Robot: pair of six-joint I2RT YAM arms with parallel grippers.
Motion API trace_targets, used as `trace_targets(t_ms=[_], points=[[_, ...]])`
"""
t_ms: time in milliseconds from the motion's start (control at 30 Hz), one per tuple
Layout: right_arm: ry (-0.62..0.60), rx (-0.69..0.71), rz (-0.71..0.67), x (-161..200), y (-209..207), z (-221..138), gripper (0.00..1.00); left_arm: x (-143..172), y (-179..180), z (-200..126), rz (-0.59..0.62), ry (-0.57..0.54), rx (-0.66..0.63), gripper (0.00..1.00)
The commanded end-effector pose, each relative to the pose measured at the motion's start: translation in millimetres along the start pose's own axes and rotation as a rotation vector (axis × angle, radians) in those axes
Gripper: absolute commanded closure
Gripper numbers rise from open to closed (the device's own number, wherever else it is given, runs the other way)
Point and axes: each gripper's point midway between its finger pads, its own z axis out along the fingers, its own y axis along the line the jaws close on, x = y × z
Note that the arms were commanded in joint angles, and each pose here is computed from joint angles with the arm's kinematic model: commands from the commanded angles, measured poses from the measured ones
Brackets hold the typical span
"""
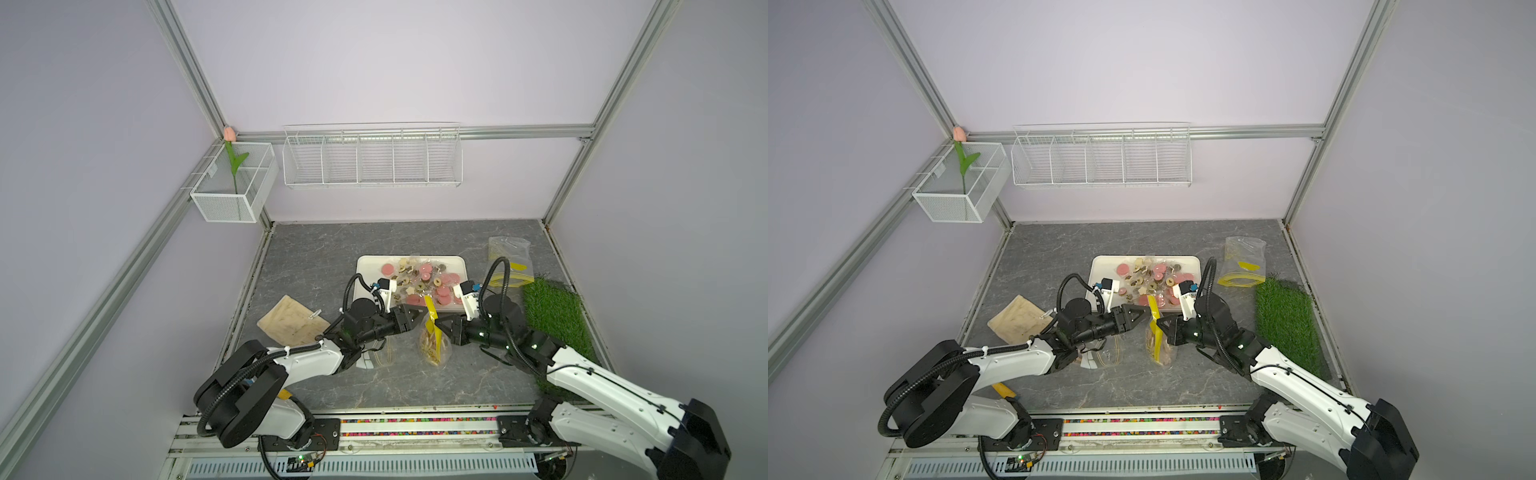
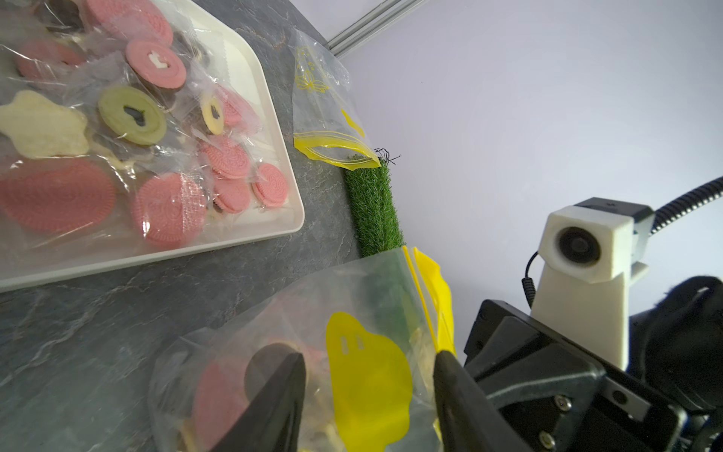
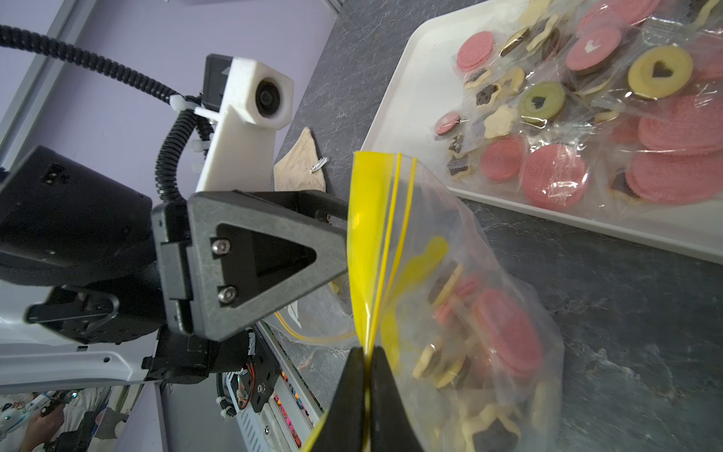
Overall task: Pour cookies out of the ziploc bag
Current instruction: Open the ziploc bag at the center of the board.
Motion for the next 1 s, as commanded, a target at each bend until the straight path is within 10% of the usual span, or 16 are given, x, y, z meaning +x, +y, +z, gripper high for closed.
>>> trace_targets(t_ms=[0,967], points=[[-0.016,-0.028,-0.005,-1.2,3.0,-0.2,0.93,-3.6,-5.2,1.5,-0.019,-0.014,0.046,0.45],[-0.004,-0.032,-0.018,-0.5,2.6,5.3,0.93,-4.4,-13.7,7.7,-0.047,0.007,0.089,0.49]])
